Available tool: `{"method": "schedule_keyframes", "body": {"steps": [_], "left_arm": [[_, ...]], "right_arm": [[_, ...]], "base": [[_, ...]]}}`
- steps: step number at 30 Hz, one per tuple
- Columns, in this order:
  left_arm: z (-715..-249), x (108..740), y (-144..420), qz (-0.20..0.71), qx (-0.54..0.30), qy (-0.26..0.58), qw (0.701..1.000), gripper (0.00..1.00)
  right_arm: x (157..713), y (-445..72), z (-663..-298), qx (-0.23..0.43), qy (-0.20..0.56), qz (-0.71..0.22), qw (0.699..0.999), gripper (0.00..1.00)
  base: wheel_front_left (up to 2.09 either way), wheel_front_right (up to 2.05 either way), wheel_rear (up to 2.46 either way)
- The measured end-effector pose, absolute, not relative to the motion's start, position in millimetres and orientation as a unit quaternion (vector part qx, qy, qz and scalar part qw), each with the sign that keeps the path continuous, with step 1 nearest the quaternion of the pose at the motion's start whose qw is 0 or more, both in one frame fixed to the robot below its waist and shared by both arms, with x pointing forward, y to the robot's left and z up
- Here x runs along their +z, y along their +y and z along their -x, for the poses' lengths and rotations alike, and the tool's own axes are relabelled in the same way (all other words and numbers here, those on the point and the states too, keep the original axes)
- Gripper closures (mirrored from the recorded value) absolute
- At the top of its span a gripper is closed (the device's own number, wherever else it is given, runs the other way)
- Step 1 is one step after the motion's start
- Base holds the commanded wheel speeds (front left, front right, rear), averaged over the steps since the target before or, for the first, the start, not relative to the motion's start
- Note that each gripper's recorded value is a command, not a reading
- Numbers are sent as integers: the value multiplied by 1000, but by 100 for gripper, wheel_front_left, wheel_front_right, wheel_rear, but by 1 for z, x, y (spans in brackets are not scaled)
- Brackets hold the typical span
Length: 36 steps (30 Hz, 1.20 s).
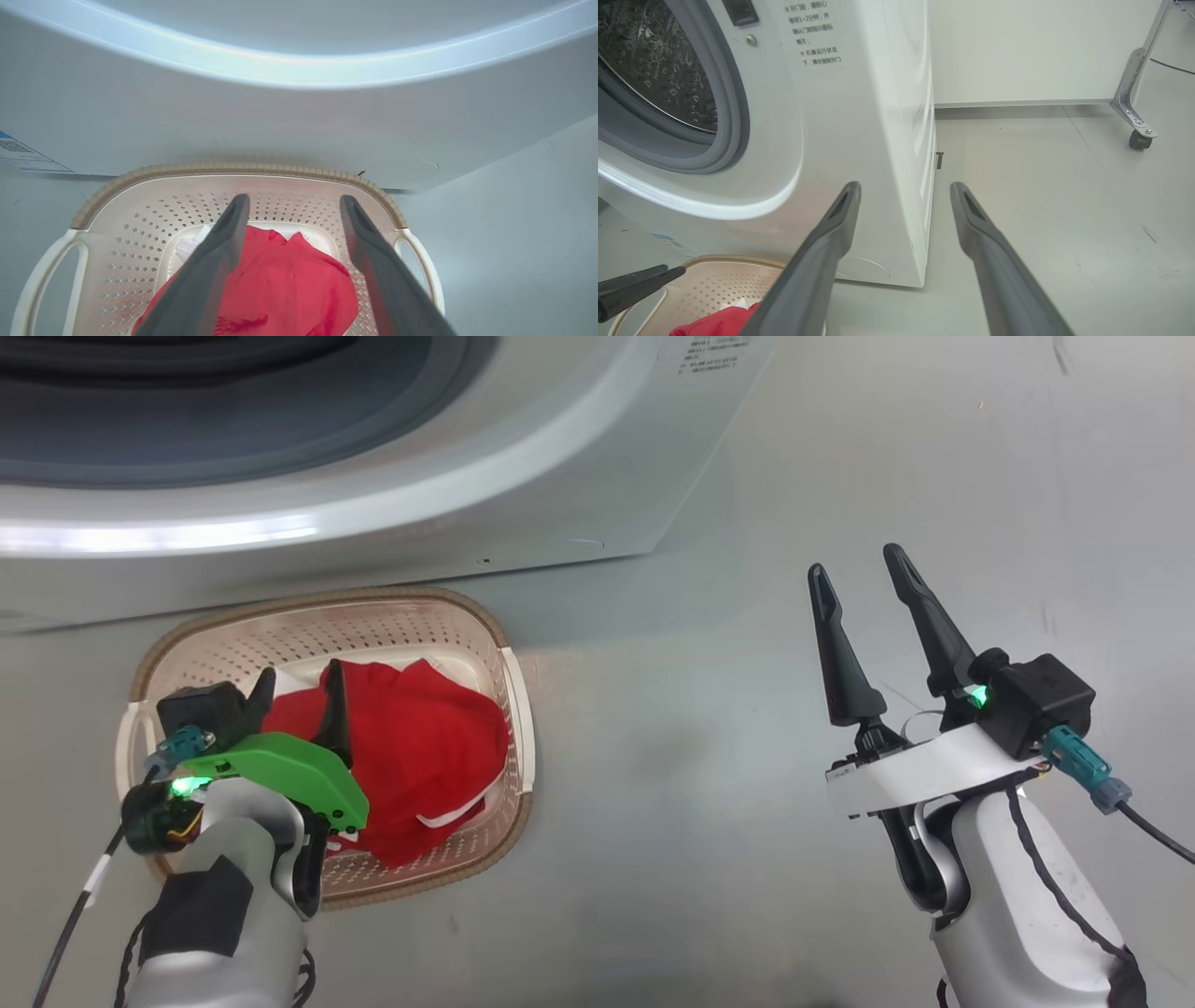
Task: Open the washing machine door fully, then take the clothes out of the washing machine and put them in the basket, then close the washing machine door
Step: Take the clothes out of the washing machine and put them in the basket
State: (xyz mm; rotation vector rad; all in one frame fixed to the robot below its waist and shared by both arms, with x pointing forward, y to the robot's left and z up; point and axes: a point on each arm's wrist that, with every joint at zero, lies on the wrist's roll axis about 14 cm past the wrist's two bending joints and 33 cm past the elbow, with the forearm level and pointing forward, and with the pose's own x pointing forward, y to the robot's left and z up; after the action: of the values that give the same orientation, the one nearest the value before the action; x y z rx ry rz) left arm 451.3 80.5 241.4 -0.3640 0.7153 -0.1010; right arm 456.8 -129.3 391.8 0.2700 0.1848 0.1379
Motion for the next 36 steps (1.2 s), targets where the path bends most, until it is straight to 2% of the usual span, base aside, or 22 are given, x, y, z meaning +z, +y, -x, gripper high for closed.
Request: {"method": "schedule_keyframes", "body": {"steps": [9,16,26,36], "left_arm": [[-474,301,76,160,-84,262,948,0],[-498,374,87,156,-85,150,973,0],[-485,442,102,141,-79,56,985,0],[-447,471,116,132,-64,21,989,0]], "right_arm": [[408,-128,-444,69,82,-134,985,0],[424,-126,-435,73,67,-135,986,0],[442,-123,-419,78,51,-132,987,0],[467,-117,-405,91,23,-126,988,0]], "base": [[0,0,0],[0,0,0],[0,0,0],[0,0,0]]}}
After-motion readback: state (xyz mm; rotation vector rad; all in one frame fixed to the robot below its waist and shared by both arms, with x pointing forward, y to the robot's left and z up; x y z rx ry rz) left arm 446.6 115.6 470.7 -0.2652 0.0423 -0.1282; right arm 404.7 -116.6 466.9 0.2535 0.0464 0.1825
